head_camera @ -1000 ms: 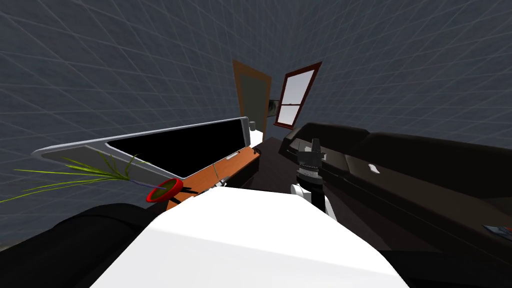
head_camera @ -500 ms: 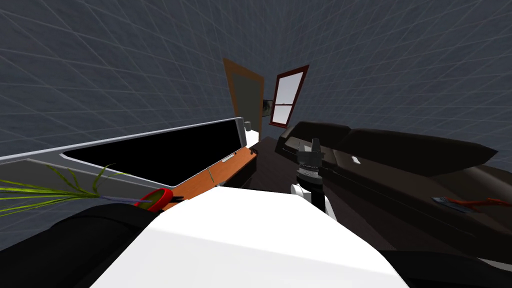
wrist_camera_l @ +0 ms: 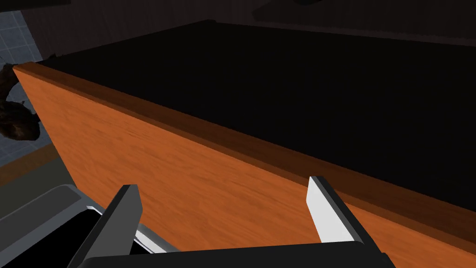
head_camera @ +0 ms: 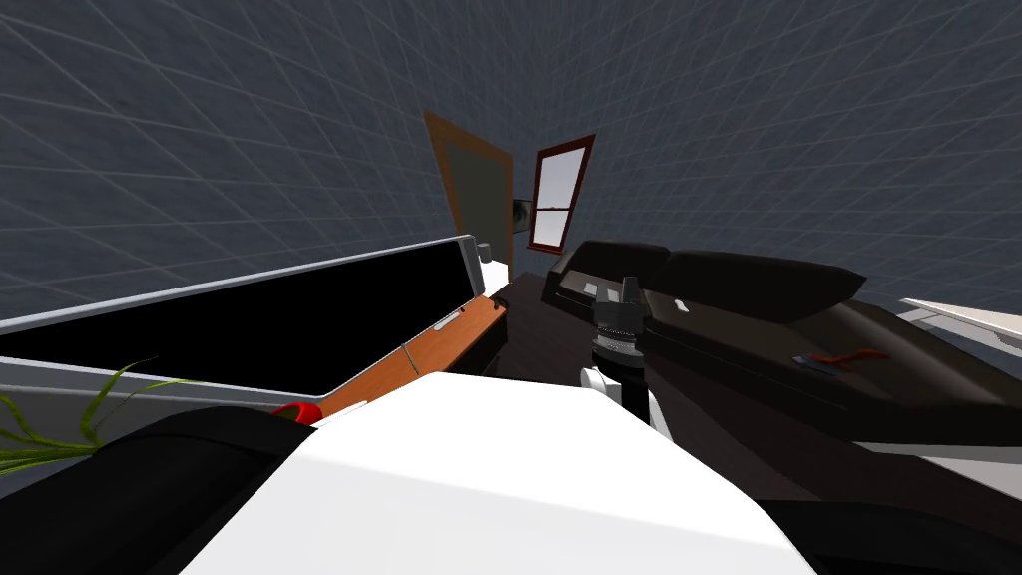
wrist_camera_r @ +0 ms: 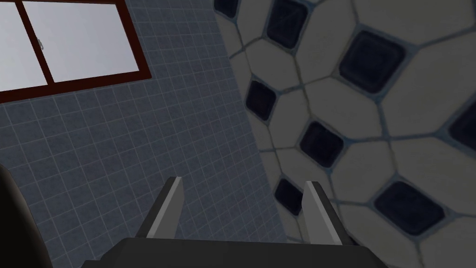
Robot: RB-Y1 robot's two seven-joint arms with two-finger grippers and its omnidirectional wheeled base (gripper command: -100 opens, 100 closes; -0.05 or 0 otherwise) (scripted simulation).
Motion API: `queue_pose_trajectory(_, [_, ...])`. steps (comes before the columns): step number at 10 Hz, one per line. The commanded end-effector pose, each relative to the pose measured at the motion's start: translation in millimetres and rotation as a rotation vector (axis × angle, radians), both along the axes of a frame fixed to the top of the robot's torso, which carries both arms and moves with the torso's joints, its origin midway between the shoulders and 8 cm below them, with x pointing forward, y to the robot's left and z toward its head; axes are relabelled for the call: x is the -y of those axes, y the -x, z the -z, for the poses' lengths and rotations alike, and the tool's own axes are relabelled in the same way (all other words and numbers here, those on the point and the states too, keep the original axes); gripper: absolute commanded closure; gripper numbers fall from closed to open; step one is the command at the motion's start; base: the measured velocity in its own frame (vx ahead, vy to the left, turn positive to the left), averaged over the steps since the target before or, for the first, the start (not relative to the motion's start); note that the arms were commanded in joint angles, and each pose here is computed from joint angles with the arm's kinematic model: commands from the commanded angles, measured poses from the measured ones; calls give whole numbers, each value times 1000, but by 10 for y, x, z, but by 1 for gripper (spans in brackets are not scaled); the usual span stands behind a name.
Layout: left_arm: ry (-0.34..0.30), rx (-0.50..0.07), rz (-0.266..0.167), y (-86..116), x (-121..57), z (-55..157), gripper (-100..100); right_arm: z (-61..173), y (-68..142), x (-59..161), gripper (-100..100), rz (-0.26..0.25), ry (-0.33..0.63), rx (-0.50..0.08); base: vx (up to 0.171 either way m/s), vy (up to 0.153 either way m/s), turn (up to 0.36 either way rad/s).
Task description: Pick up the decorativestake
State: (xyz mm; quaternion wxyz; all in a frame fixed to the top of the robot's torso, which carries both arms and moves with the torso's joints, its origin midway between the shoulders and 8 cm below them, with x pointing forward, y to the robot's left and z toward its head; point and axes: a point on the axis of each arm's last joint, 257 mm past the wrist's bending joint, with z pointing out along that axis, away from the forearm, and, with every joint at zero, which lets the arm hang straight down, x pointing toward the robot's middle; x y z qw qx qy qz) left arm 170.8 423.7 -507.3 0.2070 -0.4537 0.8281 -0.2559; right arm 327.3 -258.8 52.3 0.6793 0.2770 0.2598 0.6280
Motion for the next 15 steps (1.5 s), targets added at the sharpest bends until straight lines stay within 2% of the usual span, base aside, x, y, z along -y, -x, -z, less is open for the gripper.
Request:
queue_pose_trajectory(1, [-18,-35,-17,94,-146,83,-100,0,0,0,0,0,0,0,0,40,-111])
queue_pose_trajectory(2, [-31,-79,-31,187,-278,146,-100,0,0,0,0,0,0,0,-5,42,-174])
queue_pose_trajectory(3, [-43,-89,-41,233,-353,166,-100,0,0,0,0,0,0,0,1,49,-113])
queue_pose_trajectory(4, [-59,-130,-57,323,-494,220,-100,0,0,0,0,0,0,0,7,51,-248])
queue_pose_trajectory(5, [-65,-136,-65,349,-538,228,-100,0,0,0,0,0,0,0,4,47,-102])
queue_pose_trajectory(6, [-70,-167,-79,395,-619,264,-100,0,0,1,0,0,0,0,-2,54,-185])
queue_pose_trajectory(8, [-99,-211,-112,516,-839,312,-100,0,0,1,0,0,0,0,-7,57,-149])
queue_pose_trajectory(9, [-105,-215,-118,539,-878,315,-100,0,0,0,0,0,0,0,-4,55,-97])
queue_pose_trajectory(10, [-127,-248,-140,614,-1029,343,-100,1,0,1,0,0,0,0,-16,59,-168])
queue_pose_trajectory(11, [-124,-248,-146,614,-1029,343,-100,0,0,0,0,0,0,0,-15,56,-102])
queue_pose_trajectory(13, [-157,-294,-189,692,-1270,376,-100,0,0,0,0,0,0,0,-7,80,-195])
queue_pose_trajectory(14, [-155,-303,-199,728,-1280,385,-100,0,0,0,0,0,0,0,-17,85,-101])
queue_pose_trajectory(15, [-167,-324,-223,768,-1379,401,-100,1,0,1,0,0,0,0,-17,82,-108])
